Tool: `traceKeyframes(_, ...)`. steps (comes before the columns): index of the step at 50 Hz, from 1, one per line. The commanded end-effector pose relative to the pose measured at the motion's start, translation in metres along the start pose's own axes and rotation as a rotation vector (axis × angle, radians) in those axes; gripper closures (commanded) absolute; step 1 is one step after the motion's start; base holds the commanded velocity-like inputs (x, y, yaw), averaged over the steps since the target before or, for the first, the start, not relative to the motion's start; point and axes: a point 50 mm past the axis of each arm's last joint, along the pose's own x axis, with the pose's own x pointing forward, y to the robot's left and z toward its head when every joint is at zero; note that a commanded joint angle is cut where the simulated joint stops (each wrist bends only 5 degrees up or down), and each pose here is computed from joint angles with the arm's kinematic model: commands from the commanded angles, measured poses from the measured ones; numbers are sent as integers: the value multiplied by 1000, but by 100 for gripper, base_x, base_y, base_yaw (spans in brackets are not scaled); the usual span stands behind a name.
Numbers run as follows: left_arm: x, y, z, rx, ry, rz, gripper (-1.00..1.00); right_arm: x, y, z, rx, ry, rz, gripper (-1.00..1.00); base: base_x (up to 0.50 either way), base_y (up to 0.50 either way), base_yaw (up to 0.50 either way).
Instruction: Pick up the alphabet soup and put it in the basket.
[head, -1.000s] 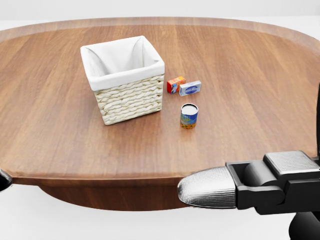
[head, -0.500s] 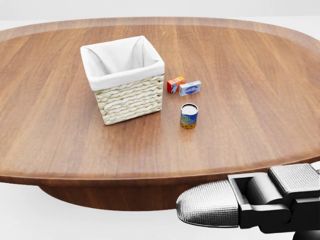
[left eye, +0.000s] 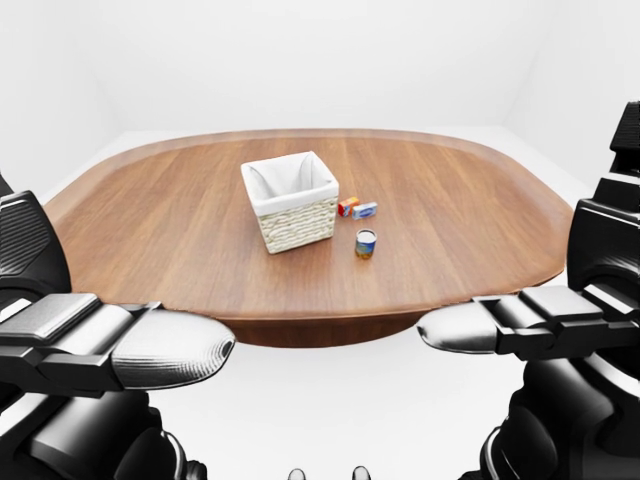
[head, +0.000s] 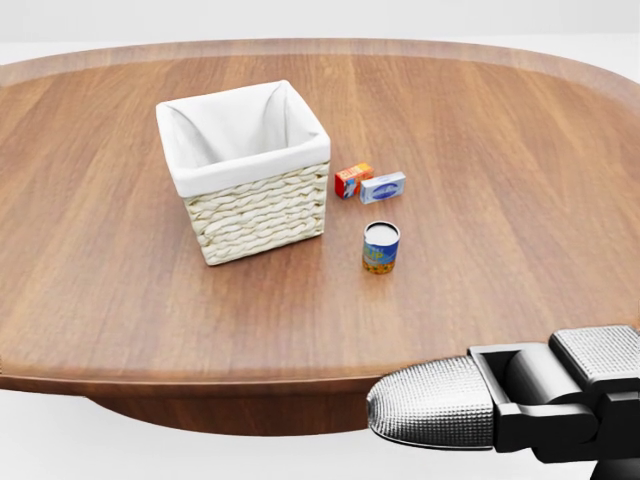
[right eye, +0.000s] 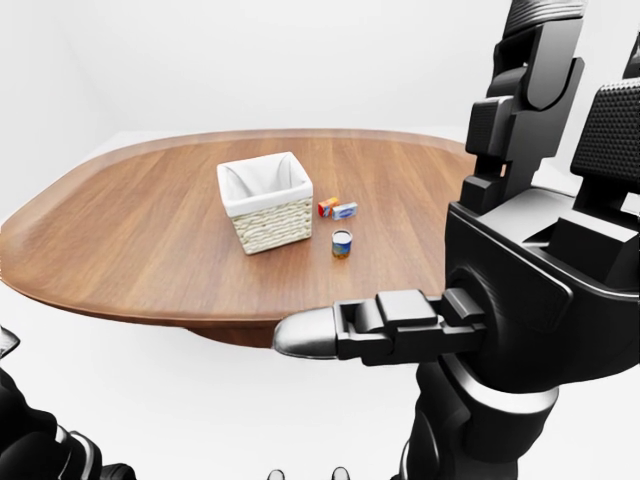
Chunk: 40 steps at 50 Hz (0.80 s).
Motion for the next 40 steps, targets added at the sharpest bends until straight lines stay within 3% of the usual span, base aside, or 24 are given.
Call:
traceKeyframes(1,1,2,1,-23,1,14,-100,-2,-3,-7,9,39,-14,-100,50,0,0)
traceKeyframes(4,1,2,1,-16,1,14,-100,-7,0,-16,-7,100,9,-100,50,0,0)
traceKeyframes(8,1,2,1,-10,-3,12,-100,-7,1,-14,-9,89,18,-100,50,0,0)
traceKeyframes(13,3,6,2,-101,0,78,-100,-9,3,-17,-21,115,25,-100,50,0,0)
traceKeyframes(19,1,0,-2,-106,38,42,-100,-12,5,-22,-36,147,41,-100,50,0,0)
traceKeyframes(37,1,0,-2,-93,35,29,-100,-9,6,-16,-47,109,56,-100,50,0,0)
traceKeyframes(40,3,2,0,-132,27,60,-100,-7,6,-13,-32,87,43,-100,50,0,0)
